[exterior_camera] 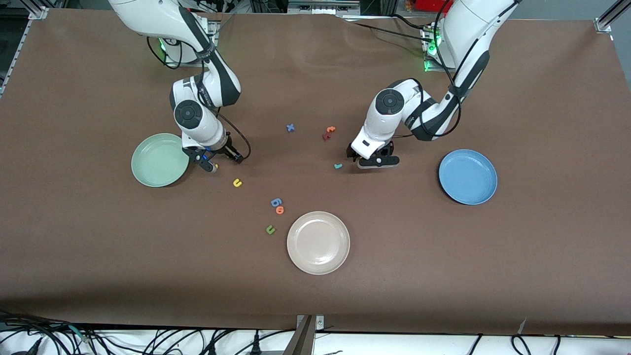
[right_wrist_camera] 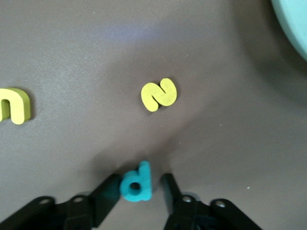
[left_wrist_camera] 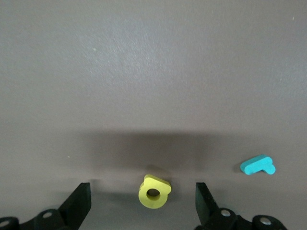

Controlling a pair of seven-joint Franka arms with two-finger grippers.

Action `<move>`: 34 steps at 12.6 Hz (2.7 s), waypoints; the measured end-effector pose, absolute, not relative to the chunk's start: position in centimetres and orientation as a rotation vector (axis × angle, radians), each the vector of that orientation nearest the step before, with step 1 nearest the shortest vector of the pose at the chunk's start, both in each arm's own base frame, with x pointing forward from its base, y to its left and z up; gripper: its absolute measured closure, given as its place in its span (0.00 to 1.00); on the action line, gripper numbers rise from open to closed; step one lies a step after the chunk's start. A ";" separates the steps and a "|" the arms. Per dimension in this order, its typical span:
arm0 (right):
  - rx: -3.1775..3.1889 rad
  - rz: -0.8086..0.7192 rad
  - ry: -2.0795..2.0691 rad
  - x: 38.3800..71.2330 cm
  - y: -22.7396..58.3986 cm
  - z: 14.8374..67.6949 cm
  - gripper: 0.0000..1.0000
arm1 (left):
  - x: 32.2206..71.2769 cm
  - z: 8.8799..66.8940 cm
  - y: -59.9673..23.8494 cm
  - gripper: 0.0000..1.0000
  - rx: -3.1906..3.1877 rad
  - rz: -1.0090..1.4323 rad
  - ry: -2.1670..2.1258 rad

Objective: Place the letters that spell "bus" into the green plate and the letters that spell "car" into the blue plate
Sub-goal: 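Drop the blue p in the green plate while the left gripper grasps the yellow letter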

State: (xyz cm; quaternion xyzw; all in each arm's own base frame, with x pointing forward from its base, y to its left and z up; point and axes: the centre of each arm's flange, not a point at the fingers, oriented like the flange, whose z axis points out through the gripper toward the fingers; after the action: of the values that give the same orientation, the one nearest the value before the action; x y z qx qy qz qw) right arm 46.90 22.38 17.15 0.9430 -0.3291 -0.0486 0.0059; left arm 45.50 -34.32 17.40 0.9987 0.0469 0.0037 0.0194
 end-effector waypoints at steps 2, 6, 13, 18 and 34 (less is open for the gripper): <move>2.955 -0.150 -1.030 46.9 22.4 17.6 0.71 | 45.0 17.0 -34.8 0.06 3.101 0.001 0.132; 2.938 -0.193 -1.019 47.3 22.7 18.3 0.72 | 45.3 17.3 -35.3 0.13 3.095 0.010 0.131; 2.917 -0.434 -0.823 54.0 10.1 28.9 0.72 | 45.1 17.5 -36.3 0.33 3.128 -0.015 0.115; 2.932 -0.541 -0.560 54.0 0.4 24.3 0.72 | 45.1 17.4 -36.2 0.48 3.130 -0.018 0.121; 3.013 -0.442 -0.433 54.6 9.1 25.0 0.01 | 46.1 17.4 -35.7 0.72 3.159 -0.040 0.141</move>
State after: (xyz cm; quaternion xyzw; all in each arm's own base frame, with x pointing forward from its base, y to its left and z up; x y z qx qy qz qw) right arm 54.59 9.07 24.97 0.9791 -0.1406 -0.1435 0.0330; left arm 46.05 -35.67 17.45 0.9989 0.0445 -0.0125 -0.0102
